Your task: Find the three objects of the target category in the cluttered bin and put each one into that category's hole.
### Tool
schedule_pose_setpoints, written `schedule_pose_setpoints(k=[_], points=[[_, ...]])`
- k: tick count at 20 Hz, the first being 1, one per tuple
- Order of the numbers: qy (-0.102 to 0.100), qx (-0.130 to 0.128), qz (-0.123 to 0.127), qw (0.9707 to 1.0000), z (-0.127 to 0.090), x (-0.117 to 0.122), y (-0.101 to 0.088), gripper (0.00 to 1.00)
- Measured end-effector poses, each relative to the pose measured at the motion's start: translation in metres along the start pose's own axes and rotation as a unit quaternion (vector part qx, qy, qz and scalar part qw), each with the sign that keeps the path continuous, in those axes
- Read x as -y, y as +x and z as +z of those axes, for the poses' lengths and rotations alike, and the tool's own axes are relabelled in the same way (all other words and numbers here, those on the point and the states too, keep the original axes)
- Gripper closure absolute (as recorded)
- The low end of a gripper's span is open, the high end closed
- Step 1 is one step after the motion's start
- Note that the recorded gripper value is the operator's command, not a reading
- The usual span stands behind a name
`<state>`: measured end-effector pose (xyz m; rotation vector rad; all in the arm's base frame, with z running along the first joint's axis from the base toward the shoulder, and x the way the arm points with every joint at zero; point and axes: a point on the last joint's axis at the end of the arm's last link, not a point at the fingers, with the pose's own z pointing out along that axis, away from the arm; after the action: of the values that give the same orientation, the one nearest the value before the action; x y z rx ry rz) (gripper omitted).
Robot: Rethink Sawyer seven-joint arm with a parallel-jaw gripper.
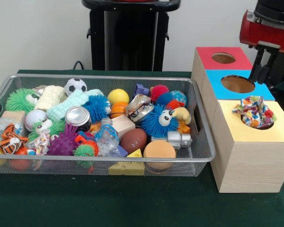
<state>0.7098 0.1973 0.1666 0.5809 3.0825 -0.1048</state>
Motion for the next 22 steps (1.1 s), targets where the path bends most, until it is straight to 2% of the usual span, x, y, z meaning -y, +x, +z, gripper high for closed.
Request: schedule_pose_setpoints(k=[13, 18, 22], points=[[0.002, -0.022, 0.0, 0.9998, 0.013, 0.002, 0.019, 1.0], [-0.004, -0.019, -0.001, 0.9998, 0.013, -0.001, 0.021, 1.0], [-0.007, -0.008, -0.002, 0.9999, 0.016, -0.002, 0.019, 1.0]])
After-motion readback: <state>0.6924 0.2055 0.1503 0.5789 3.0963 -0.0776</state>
